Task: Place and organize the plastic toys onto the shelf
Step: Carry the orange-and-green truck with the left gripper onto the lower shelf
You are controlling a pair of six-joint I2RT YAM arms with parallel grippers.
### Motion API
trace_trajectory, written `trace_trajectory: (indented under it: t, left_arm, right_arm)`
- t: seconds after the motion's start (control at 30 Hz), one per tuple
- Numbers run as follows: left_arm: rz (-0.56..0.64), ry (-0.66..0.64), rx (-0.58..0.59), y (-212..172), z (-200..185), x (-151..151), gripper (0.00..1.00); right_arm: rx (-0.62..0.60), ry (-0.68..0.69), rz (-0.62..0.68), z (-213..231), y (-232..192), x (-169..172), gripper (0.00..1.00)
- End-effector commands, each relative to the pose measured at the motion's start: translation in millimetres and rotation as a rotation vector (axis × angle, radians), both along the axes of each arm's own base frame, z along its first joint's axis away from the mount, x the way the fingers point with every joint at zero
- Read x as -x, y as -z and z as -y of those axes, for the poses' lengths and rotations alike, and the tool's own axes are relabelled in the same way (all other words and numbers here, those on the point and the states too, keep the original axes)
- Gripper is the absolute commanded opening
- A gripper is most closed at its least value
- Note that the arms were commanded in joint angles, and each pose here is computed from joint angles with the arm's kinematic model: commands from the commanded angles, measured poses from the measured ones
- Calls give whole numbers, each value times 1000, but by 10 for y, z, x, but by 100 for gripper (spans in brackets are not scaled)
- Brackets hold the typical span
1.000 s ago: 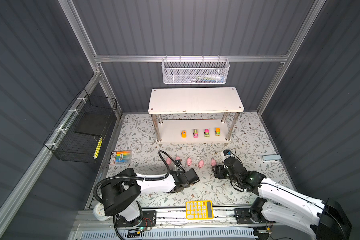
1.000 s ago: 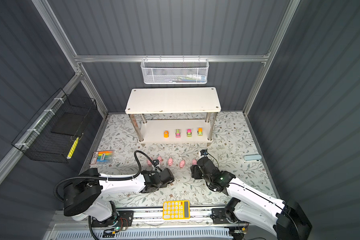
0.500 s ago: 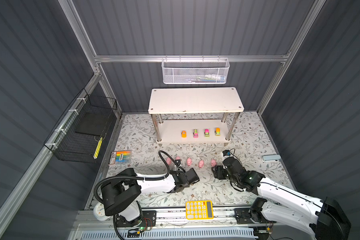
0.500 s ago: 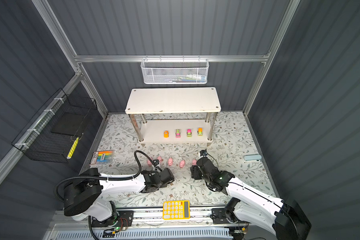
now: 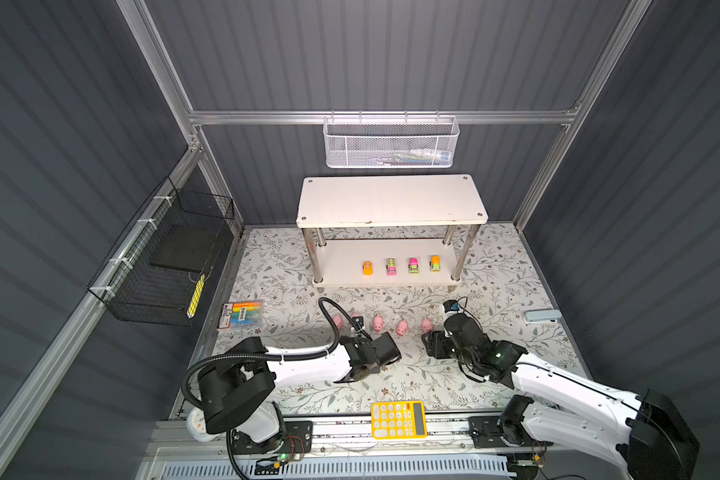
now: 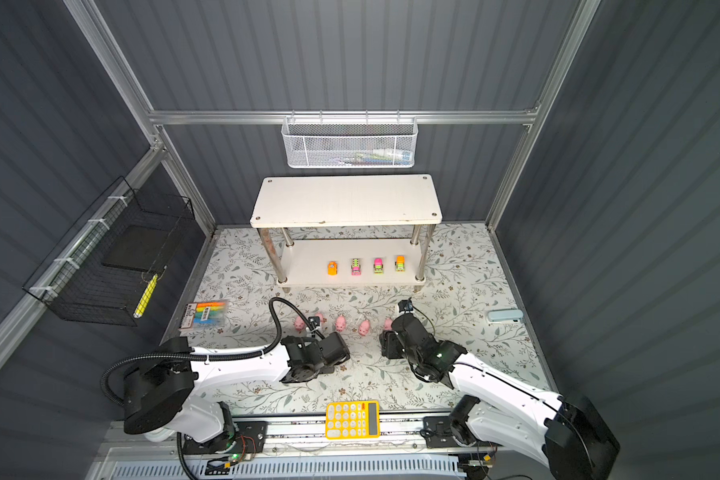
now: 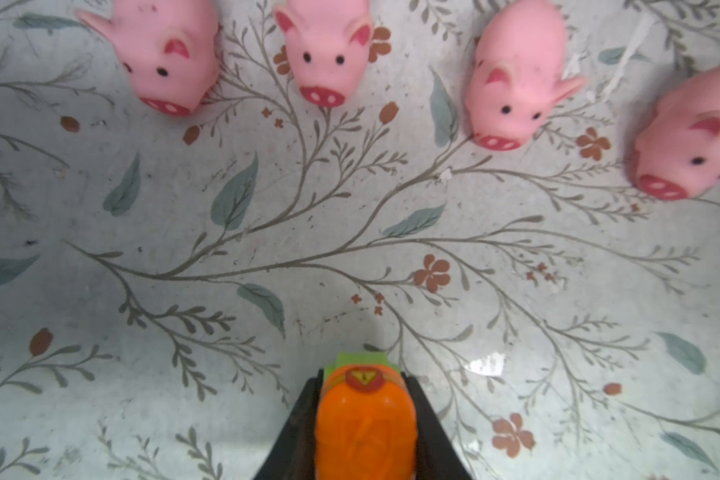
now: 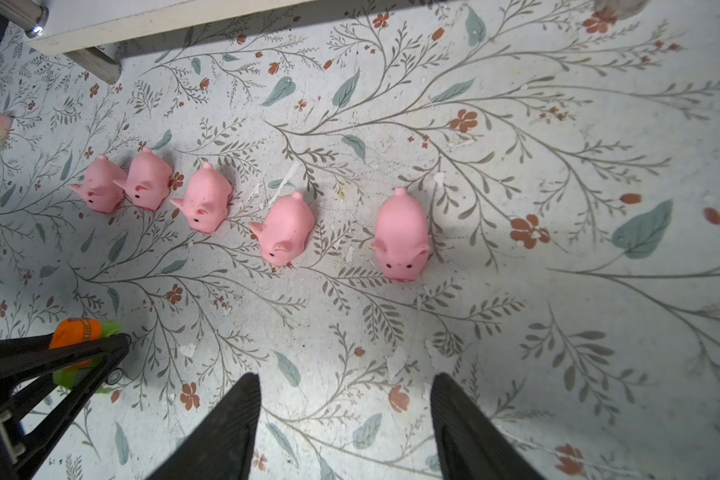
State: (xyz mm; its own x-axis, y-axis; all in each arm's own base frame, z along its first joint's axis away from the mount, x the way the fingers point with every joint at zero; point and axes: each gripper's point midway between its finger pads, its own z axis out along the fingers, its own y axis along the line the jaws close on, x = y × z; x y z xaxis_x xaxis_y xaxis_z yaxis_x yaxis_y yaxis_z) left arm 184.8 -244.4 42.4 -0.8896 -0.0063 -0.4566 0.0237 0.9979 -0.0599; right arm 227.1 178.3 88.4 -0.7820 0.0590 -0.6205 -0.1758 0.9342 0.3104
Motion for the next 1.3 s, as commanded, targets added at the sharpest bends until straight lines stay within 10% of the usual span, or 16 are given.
trace_trajectory:
  t: [0.0,1.27]
  left_arm:
    - [-10,34,-10,-169,-16,-33,27]
    - [156,78,13,-962,-248,-2369,29]
  right_arm:
    - [-7,11,-5,8,25,-8,67]
    - [1,15,12,45,-14,-7,67]
